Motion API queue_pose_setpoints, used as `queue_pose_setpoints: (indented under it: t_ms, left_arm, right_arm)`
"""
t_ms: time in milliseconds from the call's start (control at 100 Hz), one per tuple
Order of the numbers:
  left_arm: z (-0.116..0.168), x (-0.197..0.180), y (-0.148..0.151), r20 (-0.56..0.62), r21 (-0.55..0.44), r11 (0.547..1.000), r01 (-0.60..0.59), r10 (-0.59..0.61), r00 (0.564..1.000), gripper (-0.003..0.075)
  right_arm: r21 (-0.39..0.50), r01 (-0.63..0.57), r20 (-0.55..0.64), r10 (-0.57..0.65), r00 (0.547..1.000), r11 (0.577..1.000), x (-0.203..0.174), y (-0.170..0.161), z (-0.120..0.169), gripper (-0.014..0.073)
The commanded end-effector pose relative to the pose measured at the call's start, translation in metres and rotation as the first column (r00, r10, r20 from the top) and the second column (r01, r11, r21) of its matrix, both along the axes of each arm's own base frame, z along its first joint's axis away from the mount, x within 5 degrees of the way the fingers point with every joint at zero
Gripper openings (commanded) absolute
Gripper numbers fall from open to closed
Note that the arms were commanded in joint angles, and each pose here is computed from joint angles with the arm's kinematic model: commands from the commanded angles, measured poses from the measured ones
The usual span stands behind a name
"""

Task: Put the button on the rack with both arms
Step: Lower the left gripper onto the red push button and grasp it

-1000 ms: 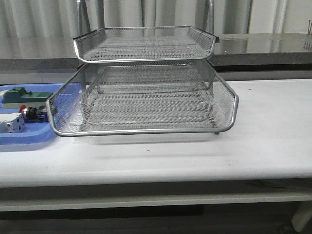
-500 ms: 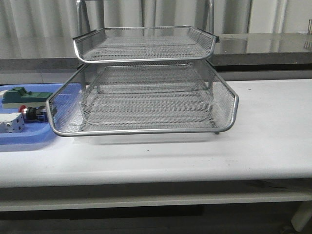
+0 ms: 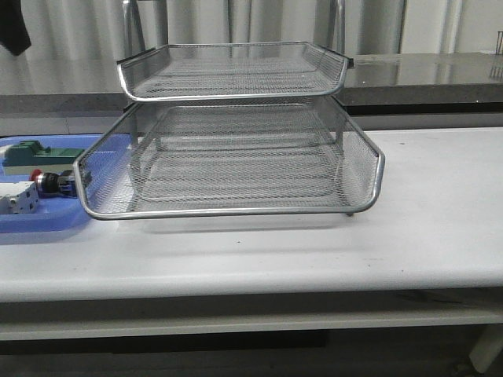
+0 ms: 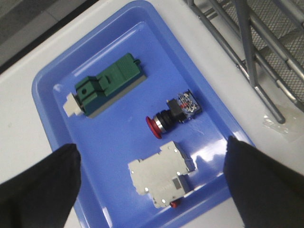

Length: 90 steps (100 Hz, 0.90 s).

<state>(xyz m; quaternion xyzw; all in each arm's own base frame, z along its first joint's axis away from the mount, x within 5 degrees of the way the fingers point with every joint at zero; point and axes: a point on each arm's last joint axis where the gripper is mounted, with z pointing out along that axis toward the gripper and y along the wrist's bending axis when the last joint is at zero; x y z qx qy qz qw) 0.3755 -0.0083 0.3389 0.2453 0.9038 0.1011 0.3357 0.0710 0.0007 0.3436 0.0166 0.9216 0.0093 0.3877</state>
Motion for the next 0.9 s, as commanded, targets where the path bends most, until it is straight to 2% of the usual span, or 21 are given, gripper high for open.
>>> queue_pose_setpoints:
  t_ms: [0, 180, 410, 600, 890]
  left_arm:
    - [0.023, 0.012, -0.002, 0.097, 0.052, 0.996, 0.069, -0.074, 0.993, 0.0586]
    - [0.001, 0.045, -0.003, -0.006, 0.153, 0.97, 0.188, -0.189, 0.982, 0.0586]
    - [-0.032, 0.081, -0.004, -0.095, 0.19, 0.945, 0.265, -0.251, 0.963, 0.0586]
    - [-0.062, 0.097, -0.006, -0.174, 0.186, 0.926, 0.329, -0.298, 0.938, 0.0586]
    - [-0.089, 0.108, -0.008, -0.227, 0.173, 0.913, 0.369, -0.328, 0.917, 0.0586]
  right_arm:
    - [-0.013, 0.007, 0.091, -0.006, 0.996, 1.0, 0.002, -0.001, 0.014, -0.0071]
    - [-0.013, 0.007, 0.091, -0.006, 0.996, 1.0, 0.002, -0.001, 0.014, -0.0071]
    - [-0.013, 0.007, 0.091, -0.006, 0.996, 1.0, 0.002, -0.001, 0.014, -0.0071]
    - [-0.013, 0.007, 0.091, -0.006, 0.996, 1.0, 0.002, -0.001, 0.014, -0.0071]
    - [-0.013, 0.007, 0.091, -0.006, 0.996, 1.0, 0.002, -0.001, 0.014, -0.0071]
